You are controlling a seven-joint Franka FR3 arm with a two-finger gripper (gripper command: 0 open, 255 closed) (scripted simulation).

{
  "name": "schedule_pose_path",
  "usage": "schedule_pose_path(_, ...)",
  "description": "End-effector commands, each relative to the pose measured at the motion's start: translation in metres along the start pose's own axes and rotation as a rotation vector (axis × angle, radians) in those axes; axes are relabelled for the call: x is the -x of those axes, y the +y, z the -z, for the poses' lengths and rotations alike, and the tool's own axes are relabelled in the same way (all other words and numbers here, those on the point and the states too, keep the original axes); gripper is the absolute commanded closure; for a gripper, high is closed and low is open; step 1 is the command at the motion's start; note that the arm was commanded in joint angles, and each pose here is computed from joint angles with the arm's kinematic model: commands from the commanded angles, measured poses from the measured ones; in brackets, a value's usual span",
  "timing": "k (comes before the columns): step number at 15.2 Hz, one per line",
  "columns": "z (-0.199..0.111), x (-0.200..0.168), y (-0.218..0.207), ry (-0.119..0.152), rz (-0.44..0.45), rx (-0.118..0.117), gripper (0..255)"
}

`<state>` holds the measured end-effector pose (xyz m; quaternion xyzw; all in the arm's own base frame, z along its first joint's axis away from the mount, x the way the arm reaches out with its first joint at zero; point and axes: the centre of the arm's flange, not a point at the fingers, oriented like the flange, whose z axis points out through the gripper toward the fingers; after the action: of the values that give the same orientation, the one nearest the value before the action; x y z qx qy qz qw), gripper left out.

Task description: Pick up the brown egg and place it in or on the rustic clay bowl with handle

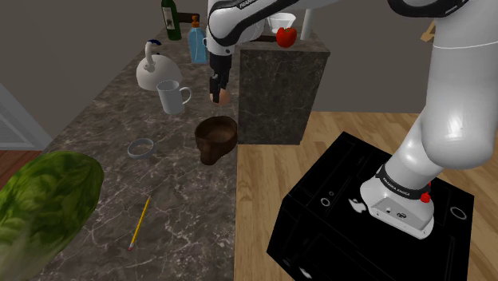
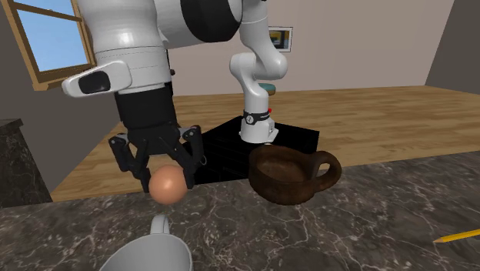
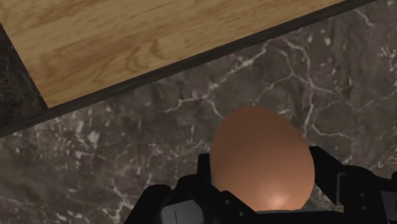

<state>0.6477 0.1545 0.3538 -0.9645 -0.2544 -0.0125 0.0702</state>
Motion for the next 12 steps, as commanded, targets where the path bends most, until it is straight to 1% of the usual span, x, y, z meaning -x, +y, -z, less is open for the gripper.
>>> schedule_pose_path(1, 0.012, -0.001, -0.001, 0.000, 0.000, 0.000, 255)
schedule_pose_path(12, 0.069, -0.004, -0.009, 0.000, 0.000, 0.000, 255)
